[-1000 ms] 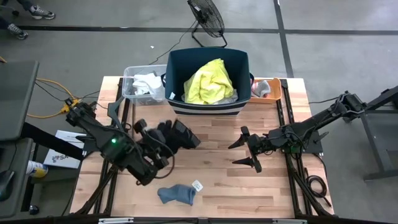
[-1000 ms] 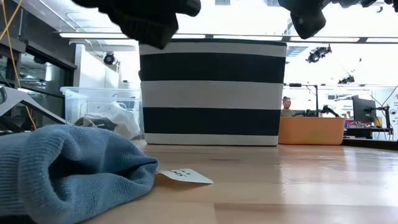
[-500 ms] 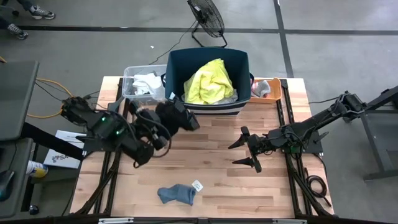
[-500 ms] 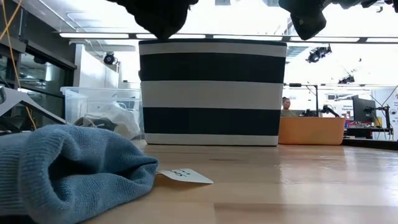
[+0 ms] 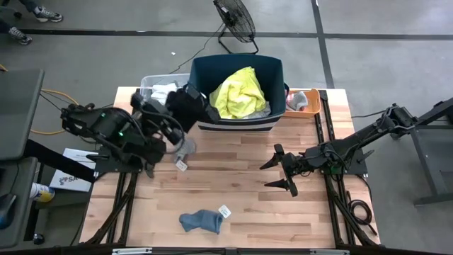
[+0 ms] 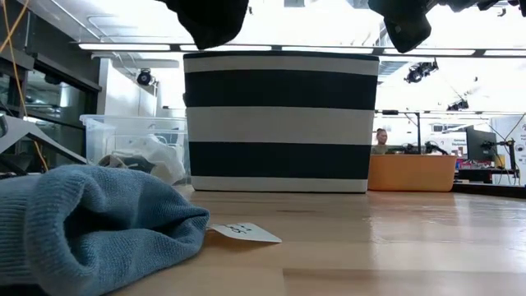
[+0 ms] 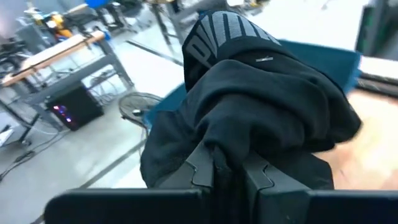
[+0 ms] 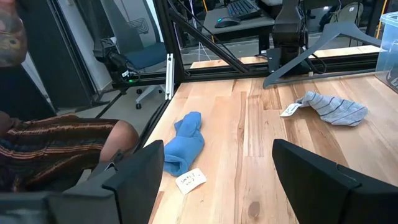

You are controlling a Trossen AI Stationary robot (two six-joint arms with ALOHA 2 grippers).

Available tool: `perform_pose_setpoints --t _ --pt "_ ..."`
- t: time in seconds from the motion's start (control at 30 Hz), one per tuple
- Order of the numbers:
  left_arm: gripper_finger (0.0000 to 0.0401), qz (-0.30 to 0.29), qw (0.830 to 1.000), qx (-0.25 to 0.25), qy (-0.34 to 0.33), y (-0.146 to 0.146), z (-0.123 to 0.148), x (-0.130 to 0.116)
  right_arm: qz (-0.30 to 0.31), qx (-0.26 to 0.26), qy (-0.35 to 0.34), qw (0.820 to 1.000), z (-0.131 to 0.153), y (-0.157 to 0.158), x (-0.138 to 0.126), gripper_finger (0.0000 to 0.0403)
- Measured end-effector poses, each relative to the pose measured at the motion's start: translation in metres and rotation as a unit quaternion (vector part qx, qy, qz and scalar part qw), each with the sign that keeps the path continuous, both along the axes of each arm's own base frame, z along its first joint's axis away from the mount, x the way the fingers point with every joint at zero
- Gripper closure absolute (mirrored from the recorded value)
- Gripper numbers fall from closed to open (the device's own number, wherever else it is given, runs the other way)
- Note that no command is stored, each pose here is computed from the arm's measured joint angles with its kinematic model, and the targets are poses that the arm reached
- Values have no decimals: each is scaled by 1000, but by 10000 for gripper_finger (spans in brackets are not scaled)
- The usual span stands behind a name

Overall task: Pick & Place Cloths
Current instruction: Put the black boxer shorts into the transparent container

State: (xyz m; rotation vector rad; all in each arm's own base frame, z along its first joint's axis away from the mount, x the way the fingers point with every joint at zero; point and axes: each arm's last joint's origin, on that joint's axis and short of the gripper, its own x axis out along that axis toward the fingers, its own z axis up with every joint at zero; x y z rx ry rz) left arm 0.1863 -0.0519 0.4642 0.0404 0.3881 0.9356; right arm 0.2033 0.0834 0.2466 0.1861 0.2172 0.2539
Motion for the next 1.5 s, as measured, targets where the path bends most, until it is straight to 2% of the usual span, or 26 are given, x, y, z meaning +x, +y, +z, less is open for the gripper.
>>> perform_pose_setpoints --t 0.33,0.53,0.93,1.23,1.33,1.5 --pt "383 82 996 3 -32 38 13 -23 0 0 0 1000 0 0 0 111" --pt "383 134 991 -17 8 65 11 -21 0 0 -1 1000 0 0 0 111" --pt "383 285 954 -34 81 124 -16 -23 0 0 -1 1000 0 0 0 111" --pt "383 339 920 -119 159 164 -54 -30 0 0 -1 1000 0 0 0 111" --pt "383 329 918 -151 163 179 -62 -31 0 0 -1 1000 0 0 0 111" --pt "383 306 922 -203 123 206 -67 -36 0 0 -1 1000 0 0 0 111"
